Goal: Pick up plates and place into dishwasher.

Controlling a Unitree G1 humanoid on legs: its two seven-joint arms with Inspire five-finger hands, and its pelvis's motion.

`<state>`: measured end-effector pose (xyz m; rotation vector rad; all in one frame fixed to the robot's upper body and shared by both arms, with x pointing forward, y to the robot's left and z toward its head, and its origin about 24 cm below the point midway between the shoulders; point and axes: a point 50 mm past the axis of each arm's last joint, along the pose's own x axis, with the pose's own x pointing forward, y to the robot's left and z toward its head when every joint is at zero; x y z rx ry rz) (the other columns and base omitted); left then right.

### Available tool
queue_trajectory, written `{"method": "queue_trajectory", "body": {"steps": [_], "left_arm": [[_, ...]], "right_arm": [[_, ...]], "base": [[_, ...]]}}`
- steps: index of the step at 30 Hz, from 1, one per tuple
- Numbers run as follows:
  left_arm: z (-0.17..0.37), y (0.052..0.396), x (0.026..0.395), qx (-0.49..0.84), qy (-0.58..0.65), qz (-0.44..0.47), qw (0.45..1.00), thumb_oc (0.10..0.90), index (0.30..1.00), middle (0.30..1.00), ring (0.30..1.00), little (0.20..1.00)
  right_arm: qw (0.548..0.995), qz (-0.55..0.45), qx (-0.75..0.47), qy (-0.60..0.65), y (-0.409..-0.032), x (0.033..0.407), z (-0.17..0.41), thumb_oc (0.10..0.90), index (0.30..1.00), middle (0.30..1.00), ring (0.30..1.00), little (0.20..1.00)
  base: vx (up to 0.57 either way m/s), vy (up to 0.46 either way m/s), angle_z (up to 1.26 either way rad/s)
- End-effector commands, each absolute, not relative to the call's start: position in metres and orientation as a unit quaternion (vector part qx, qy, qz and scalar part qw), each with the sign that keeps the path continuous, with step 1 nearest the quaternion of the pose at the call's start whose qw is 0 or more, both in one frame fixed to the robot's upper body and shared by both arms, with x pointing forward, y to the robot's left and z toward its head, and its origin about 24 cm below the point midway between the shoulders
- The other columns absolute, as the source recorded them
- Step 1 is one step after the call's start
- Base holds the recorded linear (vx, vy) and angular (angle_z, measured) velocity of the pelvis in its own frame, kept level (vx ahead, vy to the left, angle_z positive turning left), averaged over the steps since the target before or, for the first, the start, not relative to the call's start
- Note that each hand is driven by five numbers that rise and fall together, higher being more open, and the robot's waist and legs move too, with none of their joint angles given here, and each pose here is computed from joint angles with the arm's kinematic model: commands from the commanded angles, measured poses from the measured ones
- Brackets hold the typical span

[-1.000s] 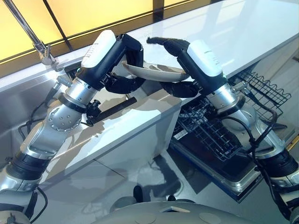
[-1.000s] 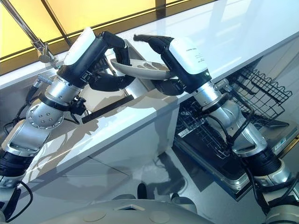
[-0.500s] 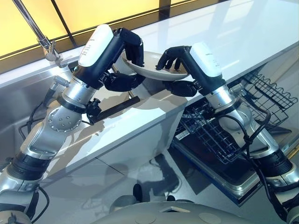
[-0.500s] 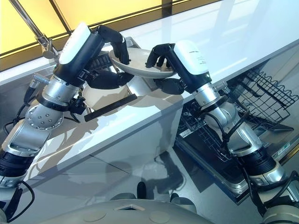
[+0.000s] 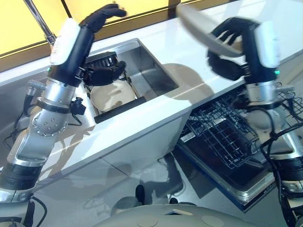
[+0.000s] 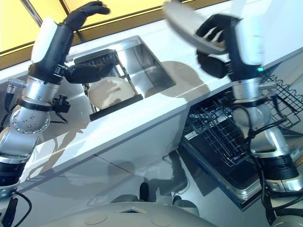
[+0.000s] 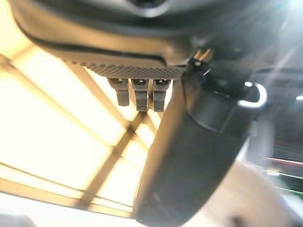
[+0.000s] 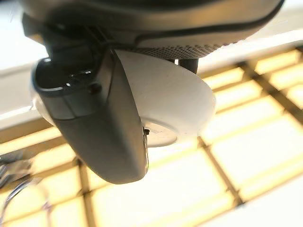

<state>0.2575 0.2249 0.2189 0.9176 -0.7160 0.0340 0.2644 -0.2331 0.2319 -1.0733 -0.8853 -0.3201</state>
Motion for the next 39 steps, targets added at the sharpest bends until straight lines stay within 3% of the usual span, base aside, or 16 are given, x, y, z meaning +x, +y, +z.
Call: {"method": "queue_trajectory", "body": {"steps": [1,6,17,20,28,34,39], "left_arm": [[0.242,0.249,0.252,0.482,-0.375,0.112,0.784,0.800,0.900,0.900,0.900,0.900],[0.230,0.278,0.253,0.488,-0.315,0.149,0.800,0.800,0.900,0.900,0.900,0.900],[0.191,0.318,0.241,0.447,-0.217,0.199,0.845,0.800,0.900,0.900,0.900,0.900],[0.186,0.326,0.237,0.442,-0.202,0.209,0.849,0.800,0.900,0.900,0.900,0.900],[0.176,0.332,0.235,0.428,-0.174,0.231,0.856,0.800,0.900,0.900,0.900,0.900],[0.174,0.333,0.235,0.417,-0.174,0.244,0.858,0.800,0.900,0.900,0.900,0.900],[0.186,0.331,0.240,0.413,-0.201,0.250,0.853,0.800,0.900,0.900,0.900,0.900]], "right_arm": [[0.679,-0.204,-0.485,-0.512,-0.236,0.245,0.280,0.100,0.300,0.300,0.300,0.200],[0.687,-0.269,-0.498,-0.456,-0.271,0.244,0.279,0.100,0.300,0.300,0.300,0.200],[0.802,-0.398,-0.389,-0.217,-0.372,0.228,0.212,0.100,0.300,0.300,0.300,0.200],[0.812,-0.417,-0.382,-0.145,-0.390,0.221,0.183,0.100,0.300,0.300,0.300,0.200],[0.775,-0.514,-0.357,-0.086,-0.407,0.203,0.143,0.100,0.300,0.300,0.300,0.200],[0.816,-0.441,-0.375,-0.012,-0.400,0.215,0.114,0.100,0.300,0.300,0.300,0.200],[0.815,-0.380,-0.436,-0.018,-0.396,0.239,0.130,0.100,0.300,0.300,0.300,0.200]], "base": [[0.04,-0.001,0.01],[0.05,-0.013,0.02],[0.07,-0.030,0.04],[0.06,-0.044,-0.04],[0.04,-0.055,-0.01],[-0.02,-0.028,0.00],[-0.10,-0.114,0.04]]}}
